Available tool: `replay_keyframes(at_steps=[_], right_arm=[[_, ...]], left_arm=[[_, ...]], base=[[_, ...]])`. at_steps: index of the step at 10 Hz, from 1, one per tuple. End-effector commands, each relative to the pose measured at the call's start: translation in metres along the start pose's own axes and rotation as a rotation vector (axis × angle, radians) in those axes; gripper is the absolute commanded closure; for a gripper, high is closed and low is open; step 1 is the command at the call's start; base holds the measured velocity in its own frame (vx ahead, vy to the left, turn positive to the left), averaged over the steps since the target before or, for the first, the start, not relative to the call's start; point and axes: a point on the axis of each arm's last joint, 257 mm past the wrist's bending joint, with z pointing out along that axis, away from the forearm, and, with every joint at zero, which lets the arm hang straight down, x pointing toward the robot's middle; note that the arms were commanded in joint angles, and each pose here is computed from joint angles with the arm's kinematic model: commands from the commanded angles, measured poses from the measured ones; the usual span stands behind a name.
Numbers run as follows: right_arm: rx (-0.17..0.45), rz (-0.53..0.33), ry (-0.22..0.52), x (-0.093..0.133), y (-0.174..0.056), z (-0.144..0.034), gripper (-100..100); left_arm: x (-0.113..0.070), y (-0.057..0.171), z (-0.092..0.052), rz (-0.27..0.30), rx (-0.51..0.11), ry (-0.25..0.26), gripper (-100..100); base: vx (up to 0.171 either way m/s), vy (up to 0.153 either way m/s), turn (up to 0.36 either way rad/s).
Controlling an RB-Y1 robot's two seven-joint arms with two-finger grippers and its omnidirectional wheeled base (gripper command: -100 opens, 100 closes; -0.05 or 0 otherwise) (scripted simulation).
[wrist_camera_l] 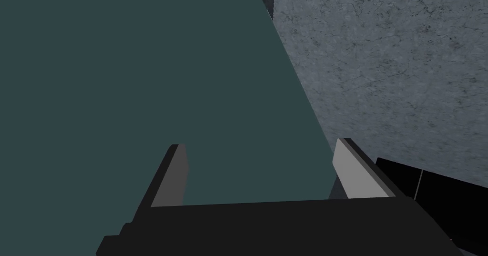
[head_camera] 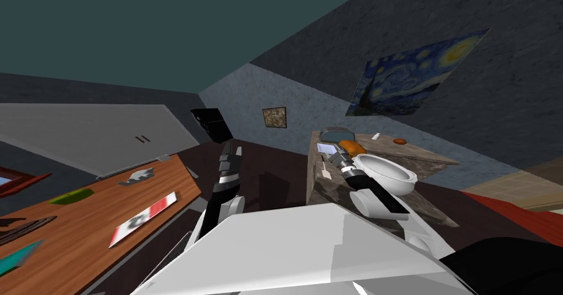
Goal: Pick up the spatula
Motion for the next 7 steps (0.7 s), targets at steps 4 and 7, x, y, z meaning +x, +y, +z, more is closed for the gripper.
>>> replay_keyframes(at_steps=[4, 7], right_arm=[[0.080, 0.071, -0.046, -0.015, -0.015, -0.002, -100], [0.154, 0.182, -0.103, -0.036, -0.024, -0.009, -100]], left_arm=[[0.000, 0.000, 0.000, 0.000, 0.000, 0.000, 0], [0.000, 0.000, 0.000, 0.000, 0.000, 0.000, 0]], base=[[0.037, 0.047, -0.079], [0.057, 0.063, -0.174]])
